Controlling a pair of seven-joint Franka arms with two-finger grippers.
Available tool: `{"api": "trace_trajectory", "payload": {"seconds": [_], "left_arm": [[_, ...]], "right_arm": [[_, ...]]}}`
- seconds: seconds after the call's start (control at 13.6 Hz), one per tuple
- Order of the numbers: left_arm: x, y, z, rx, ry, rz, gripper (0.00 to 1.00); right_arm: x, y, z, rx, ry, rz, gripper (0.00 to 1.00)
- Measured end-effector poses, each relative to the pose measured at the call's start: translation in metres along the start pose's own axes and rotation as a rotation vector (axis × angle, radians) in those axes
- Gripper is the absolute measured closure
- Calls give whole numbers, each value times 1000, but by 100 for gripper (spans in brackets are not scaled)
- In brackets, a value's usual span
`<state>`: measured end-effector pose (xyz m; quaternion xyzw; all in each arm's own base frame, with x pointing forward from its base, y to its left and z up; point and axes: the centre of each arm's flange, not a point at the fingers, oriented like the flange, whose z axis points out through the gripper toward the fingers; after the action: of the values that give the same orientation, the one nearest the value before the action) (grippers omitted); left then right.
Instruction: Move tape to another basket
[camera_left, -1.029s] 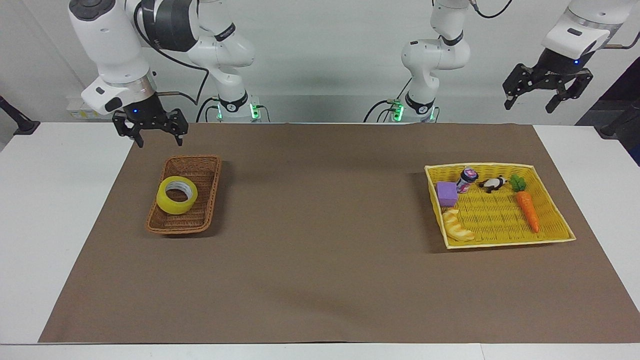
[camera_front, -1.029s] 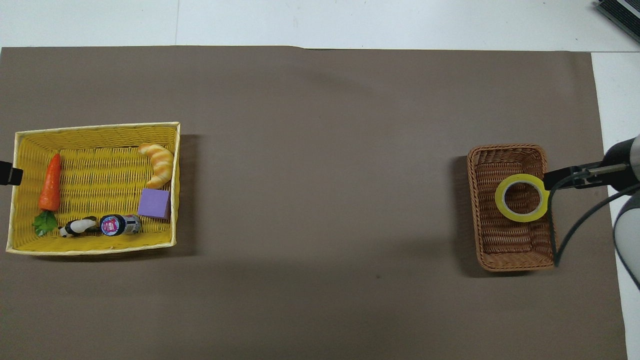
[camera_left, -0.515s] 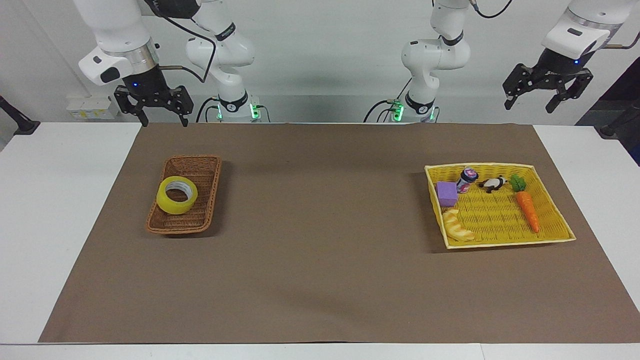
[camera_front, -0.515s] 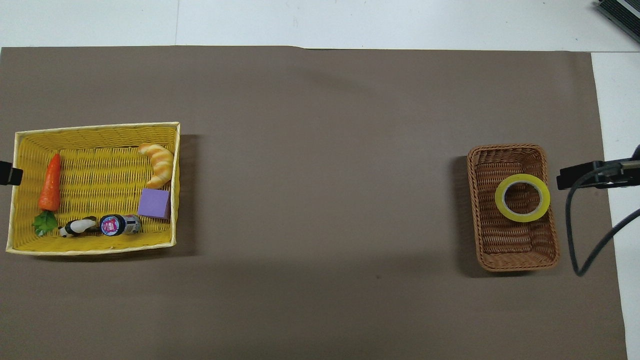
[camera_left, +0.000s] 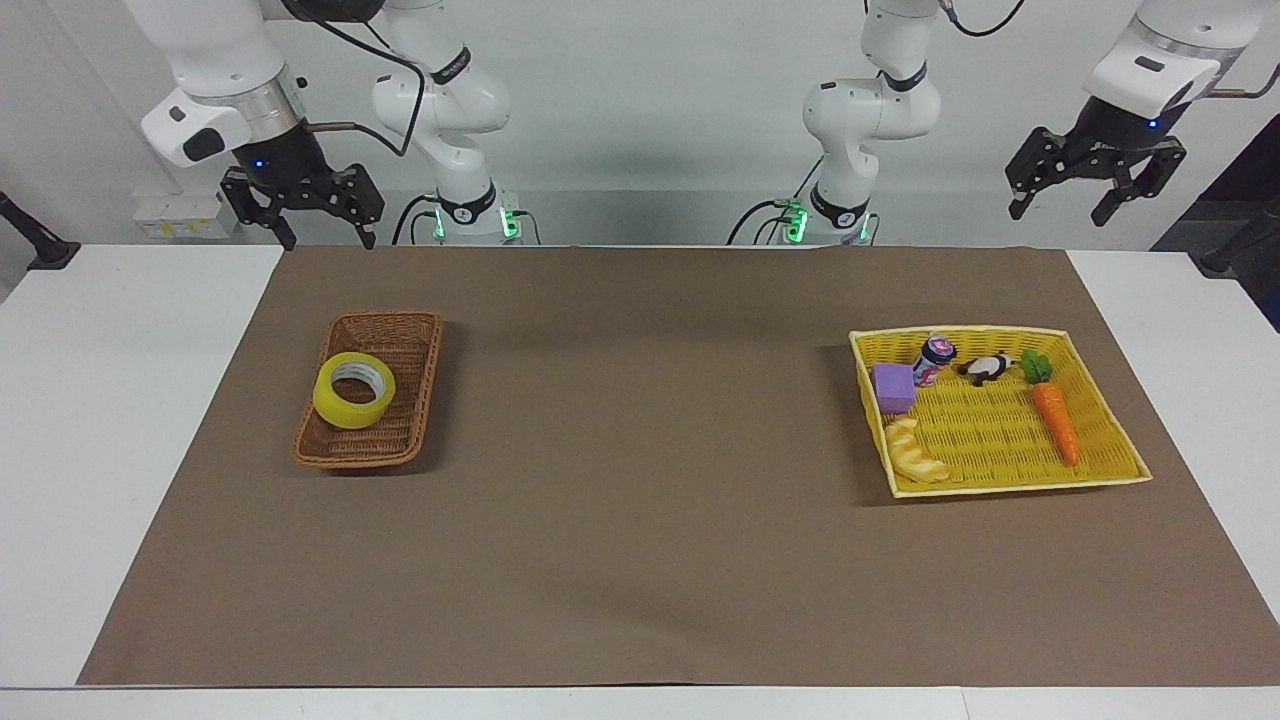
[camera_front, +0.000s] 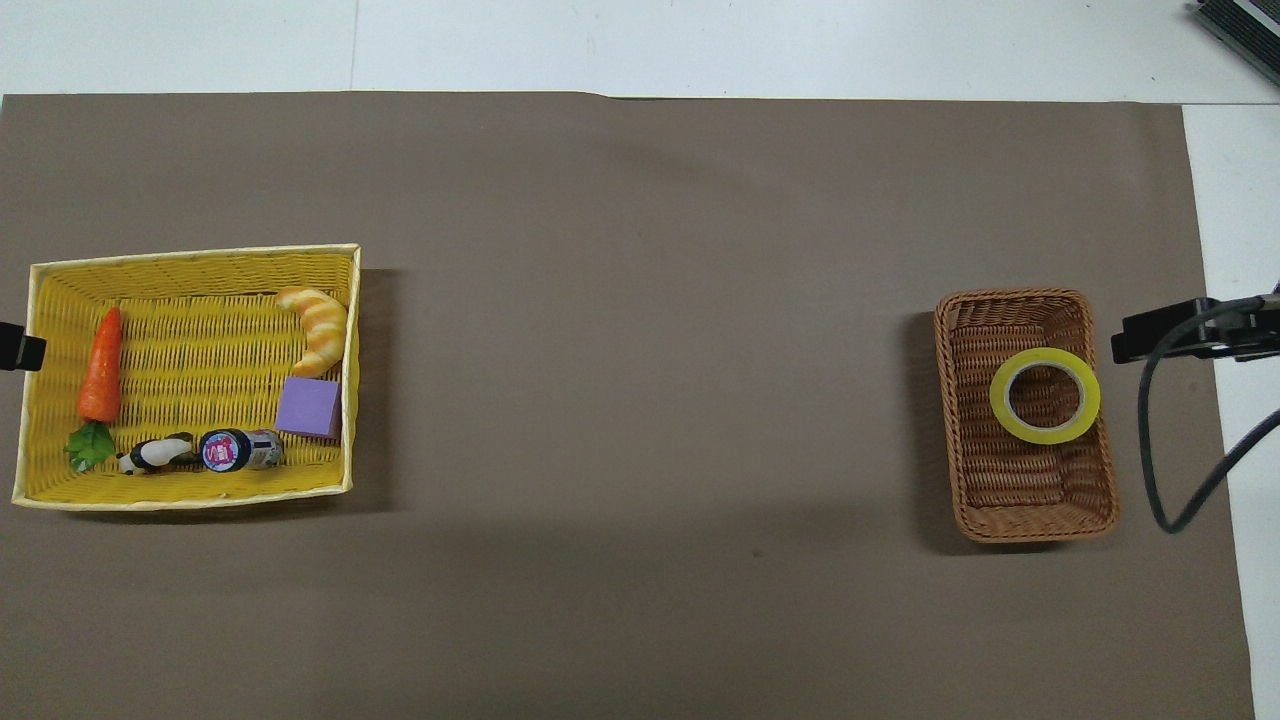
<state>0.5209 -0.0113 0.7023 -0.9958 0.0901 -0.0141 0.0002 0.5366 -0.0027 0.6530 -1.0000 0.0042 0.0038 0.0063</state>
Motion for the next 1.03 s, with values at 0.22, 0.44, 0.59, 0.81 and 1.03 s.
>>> {"api": "trace_trajectory", "payload": {"seconds": [0.22,0.44,0.59,0.81,1.03], "left_arm": [[0,0,0,0,0,0,0],[0,0,0,0,0,0,0],[0,0,0,0,0,0,0],[0,0,0,0,0,0,0],[1,0,0,1,5,-6,0]], "right_arm": [[1,0,0,0,1,4,0],[1,2,-1,0,2,8,0],[0,2,-4,0,7,8,0],[0,2,-8,0,15,8,0],[0,5,-9,0,17,14,0]]}}
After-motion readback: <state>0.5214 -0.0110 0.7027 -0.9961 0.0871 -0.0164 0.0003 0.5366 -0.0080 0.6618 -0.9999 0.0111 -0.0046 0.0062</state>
